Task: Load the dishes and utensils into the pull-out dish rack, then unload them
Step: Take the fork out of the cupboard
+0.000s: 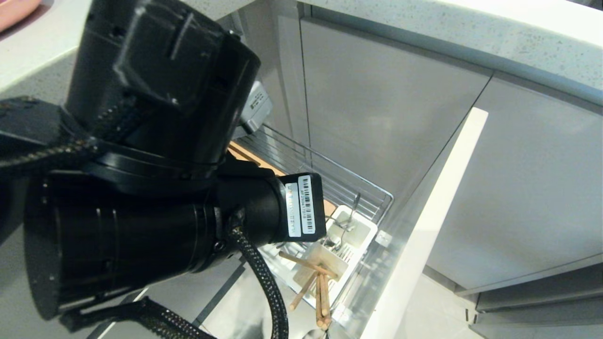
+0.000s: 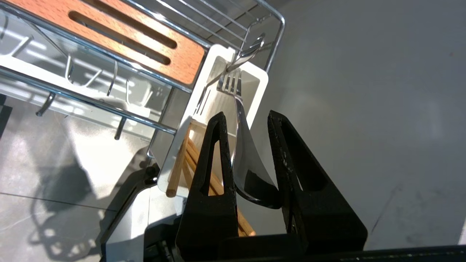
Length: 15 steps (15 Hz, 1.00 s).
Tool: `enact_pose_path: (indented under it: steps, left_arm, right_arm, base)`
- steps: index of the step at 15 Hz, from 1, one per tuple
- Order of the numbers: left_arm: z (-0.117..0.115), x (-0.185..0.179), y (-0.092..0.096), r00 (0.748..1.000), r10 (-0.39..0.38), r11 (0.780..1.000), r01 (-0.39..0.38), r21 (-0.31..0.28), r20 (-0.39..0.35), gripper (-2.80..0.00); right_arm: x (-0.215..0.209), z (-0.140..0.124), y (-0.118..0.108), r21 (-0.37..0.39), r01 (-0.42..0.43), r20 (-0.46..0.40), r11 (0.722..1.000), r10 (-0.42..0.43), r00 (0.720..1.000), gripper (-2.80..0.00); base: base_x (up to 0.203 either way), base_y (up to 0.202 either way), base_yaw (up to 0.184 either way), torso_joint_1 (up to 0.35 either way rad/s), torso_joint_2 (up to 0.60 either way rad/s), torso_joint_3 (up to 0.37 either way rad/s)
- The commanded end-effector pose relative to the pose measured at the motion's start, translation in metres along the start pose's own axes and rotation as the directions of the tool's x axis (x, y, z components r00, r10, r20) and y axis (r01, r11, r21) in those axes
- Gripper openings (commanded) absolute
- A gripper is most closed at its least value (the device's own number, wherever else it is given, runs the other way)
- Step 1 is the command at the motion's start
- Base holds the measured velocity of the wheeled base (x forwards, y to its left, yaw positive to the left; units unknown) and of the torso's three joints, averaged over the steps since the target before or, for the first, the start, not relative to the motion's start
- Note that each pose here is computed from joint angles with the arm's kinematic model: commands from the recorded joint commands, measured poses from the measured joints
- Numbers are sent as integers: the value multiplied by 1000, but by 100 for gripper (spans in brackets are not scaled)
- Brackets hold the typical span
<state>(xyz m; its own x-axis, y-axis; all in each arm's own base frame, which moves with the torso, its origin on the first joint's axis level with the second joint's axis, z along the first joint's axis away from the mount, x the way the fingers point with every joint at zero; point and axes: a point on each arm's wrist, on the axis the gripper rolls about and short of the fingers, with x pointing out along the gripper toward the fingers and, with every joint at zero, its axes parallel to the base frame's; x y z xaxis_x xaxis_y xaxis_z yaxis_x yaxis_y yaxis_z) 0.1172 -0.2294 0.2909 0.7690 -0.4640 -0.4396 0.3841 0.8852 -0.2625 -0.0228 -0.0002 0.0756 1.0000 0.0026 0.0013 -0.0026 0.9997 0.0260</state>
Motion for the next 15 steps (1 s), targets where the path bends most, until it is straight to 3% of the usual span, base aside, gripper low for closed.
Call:
enact_pose_path:
  steps: [1,15]
  left_arm:
    - [3,-5,2,1000,-6,1000,6,-10,12,-280]
    - [17,-51,8,998,-55,998,55,-5,27,-280]
  right_arm:
    - [0,0,0,0,0,-1,1000,0,1000,-280]
    - [0,0,0,0,-1,-1,1000,1,1000,-280]
  base:
    - [0,0,0,0,0,0]
    - [0,0,0,0,0,0]
